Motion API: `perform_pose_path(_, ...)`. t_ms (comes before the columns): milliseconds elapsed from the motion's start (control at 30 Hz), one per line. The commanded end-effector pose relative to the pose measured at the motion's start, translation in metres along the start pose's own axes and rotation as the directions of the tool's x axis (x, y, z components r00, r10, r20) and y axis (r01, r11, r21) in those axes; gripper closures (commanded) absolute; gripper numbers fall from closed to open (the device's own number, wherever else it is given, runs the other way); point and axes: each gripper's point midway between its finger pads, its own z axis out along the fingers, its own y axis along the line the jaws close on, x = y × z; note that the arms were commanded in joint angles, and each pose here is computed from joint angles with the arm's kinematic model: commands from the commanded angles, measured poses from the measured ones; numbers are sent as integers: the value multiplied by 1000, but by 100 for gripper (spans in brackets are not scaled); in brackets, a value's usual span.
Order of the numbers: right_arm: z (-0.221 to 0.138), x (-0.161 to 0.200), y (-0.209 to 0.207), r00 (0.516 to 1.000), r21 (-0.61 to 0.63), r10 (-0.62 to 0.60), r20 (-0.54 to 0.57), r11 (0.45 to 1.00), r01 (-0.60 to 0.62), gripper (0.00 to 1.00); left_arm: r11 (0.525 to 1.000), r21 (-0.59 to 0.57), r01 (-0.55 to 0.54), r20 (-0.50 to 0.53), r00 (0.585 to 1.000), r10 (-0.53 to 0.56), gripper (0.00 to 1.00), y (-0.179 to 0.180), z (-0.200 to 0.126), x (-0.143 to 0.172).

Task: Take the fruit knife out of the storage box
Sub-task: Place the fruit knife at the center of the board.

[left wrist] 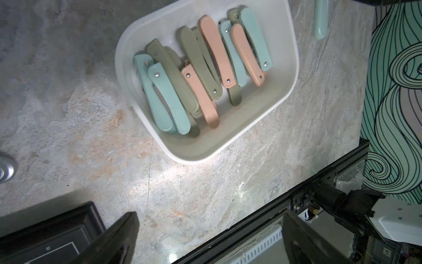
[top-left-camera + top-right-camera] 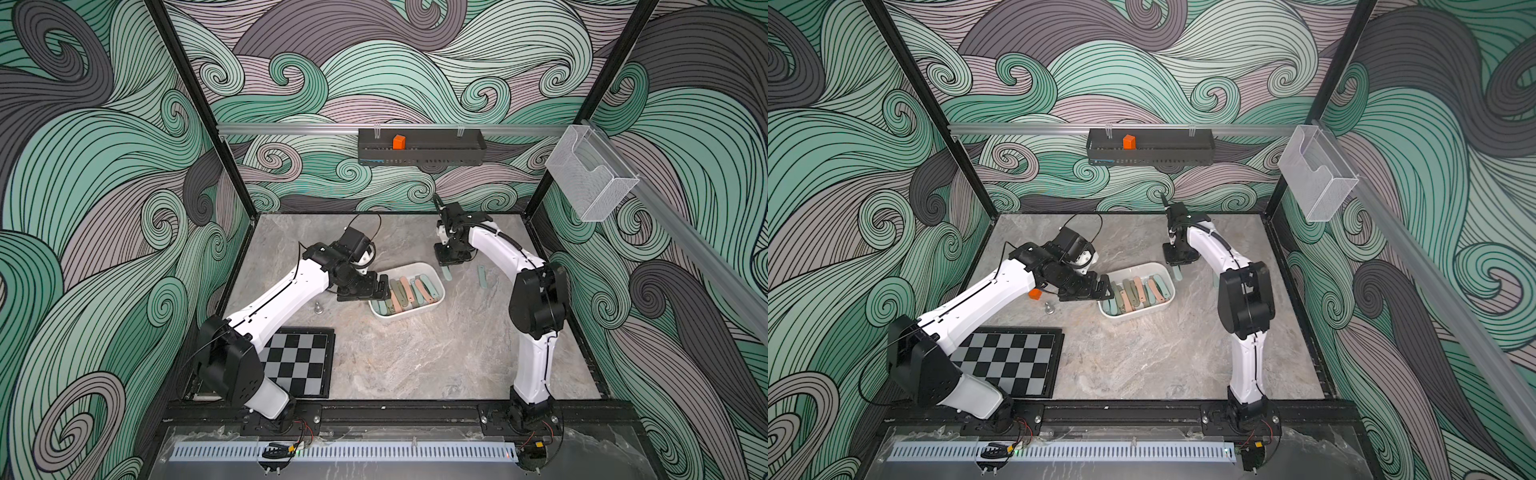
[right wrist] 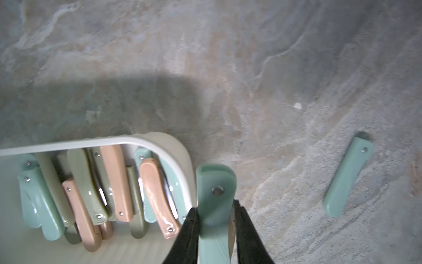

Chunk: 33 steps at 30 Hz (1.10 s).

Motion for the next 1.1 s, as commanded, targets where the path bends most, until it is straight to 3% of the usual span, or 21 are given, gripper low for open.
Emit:
perform_pose_path(0, -6, -4, -28, 997, 2, 78, 3, 997, -78, 86, 998, 46, -50, -1, 999, 50, 1, -20, -1, -12)
perform_pose_path(267, 37, 6, -80, 981, 59, 179, -80, 983, -175, 87, 993, 85, -85, -37, 995, 89, 1, -52, 11, -28)
perform_pose_path(700, 76, 22, -101, 963, 114, 218, -159, 973, -201, 85, 989, 92, -112, -89, 989, 120, 1, -64, 23, -20)
perform_pose_path(800, 73, 21, -105, 964, 125, 221, -148, 971, -204, 78, 990, 90, -110, -95, 988, 118, 1, -62, 25, -18)
perform_pose_path(900, 69, 18, -107, 966, 137, 221, -134, 970, -203, 61, 989, 91, -113, -94, 988, 121, 1, -62, 23, -17)
perform_pose_path(1067, 47, 10, -102, 973, 111, 215, -84, 972, -205, 55, 989, 86, -124, -64, 990, 130, 1, -62, 11, -19)
